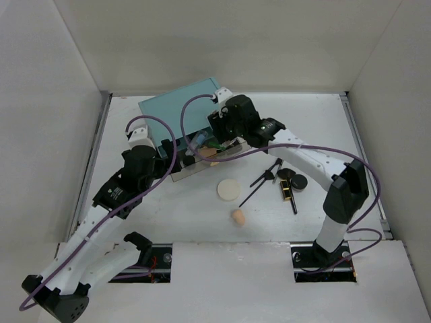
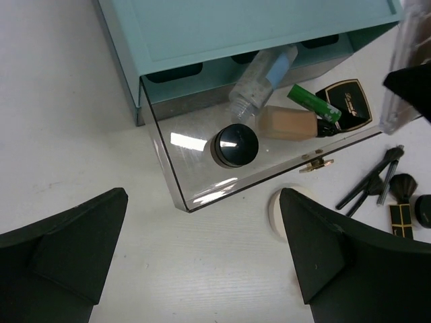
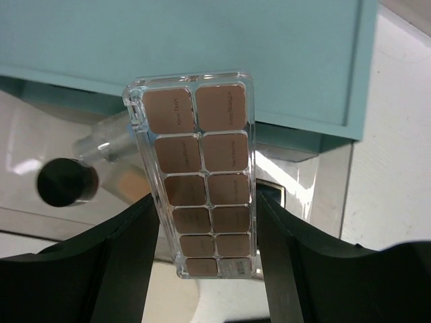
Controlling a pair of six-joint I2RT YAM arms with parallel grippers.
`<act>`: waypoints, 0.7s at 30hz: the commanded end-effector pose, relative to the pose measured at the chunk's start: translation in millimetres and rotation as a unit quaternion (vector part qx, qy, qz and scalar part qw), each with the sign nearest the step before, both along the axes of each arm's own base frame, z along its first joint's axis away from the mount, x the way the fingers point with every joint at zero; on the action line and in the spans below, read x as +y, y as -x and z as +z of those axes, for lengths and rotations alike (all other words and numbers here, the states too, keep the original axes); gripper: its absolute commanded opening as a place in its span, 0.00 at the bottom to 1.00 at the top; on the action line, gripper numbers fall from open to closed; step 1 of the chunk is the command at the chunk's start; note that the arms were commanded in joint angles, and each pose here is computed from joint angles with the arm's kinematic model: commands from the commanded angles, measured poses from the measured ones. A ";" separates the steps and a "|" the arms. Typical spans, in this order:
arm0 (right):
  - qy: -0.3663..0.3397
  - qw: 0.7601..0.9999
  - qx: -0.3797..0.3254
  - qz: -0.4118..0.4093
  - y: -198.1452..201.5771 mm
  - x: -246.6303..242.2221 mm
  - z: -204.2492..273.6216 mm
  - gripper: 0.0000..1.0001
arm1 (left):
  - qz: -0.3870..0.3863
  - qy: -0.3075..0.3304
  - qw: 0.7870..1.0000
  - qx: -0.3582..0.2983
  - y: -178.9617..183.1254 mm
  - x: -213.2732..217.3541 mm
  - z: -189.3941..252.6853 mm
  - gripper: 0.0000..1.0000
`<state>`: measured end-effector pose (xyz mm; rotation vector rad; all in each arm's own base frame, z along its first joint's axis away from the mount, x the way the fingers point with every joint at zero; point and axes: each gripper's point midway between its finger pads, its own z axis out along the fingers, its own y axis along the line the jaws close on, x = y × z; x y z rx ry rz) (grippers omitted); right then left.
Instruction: Organize the makeup
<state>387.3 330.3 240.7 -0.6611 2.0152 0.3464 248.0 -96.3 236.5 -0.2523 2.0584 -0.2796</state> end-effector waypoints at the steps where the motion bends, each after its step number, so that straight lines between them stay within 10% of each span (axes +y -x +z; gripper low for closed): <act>1: 0.009 0.993 -0.101 0.063 -22.7 22.1 37.3 0.26 | 0.006 -0.011 1.000 0.003 1.4 8.1 -4.8 1.00; 12: 0.065 0.983 -0.081 0.153 -4.0 22.5 -16.8 0.45 | 0.017 -0.019 1.000 0.008 -1.2 15.7 -8.7 1.00; 21: 0.075 0.972 -0.085 0.205 8.4 28.0 -22.5 0.86 | 0.013 -0.016 1.000 0.009 -4.1 13.6 -4.7 1.00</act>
